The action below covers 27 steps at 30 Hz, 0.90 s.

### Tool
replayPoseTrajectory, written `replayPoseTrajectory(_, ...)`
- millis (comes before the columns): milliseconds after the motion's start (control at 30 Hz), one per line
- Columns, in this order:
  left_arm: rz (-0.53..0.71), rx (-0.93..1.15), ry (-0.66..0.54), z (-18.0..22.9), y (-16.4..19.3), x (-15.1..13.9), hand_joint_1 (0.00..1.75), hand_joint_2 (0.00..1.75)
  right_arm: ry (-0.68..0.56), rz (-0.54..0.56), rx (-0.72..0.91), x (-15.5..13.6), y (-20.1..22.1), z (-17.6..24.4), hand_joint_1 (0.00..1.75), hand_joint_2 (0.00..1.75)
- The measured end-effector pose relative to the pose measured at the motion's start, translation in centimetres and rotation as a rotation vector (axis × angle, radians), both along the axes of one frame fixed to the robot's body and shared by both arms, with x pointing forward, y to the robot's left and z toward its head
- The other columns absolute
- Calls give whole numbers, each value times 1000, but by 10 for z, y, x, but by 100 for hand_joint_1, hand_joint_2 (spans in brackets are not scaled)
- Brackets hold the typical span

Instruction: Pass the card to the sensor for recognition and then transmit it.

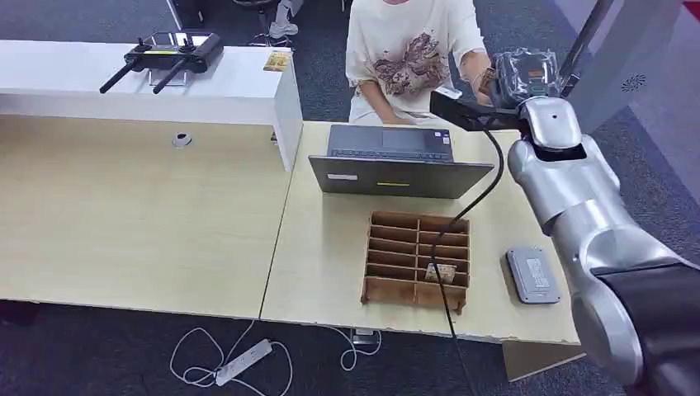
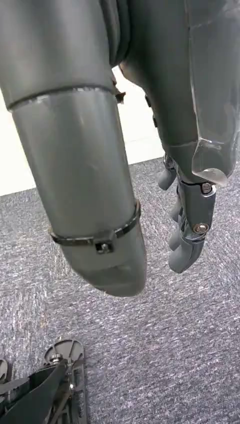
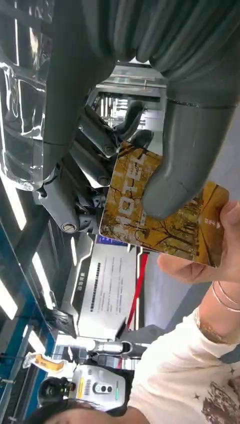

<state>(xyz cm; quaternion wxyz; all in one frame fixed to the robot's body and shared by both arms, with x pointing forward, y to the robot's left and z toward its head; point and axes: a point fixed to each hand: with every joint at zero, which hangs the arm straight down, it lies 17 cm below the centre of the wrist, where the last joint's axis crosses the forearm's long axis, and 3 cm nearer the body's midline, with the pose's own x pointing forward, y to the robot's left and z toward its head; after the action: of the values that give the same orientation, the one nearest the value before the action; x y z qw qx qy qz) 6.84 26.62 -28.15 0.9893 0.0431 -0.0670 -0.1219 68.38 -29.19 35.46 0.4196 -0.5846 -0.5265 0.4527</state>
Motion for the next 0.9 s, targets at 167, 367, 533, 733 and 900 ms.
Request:
replayPoseTrajectory(167,0,0,0,0,0,0,0,0,-20,12,18,0,1,4,175,175)
replayPoseTrajectory(367,19,0,-1,0,0,0,0,0,-128,111,191,-5,7,19,175,175)
replayPoseTrajectory(533,37,0,0,0,1,0,0,0,-163,220,435,-11,8,24,175,175)
replayPoseTrajectory(733,58,4,1,0,2,0,0,0,-130,375,794,-18,4,22,175,175)
replayPoseTrajectory(900,77,10,9,-1,3,-6,0,0,-157,501,1065,-40,-27,17,175,175)
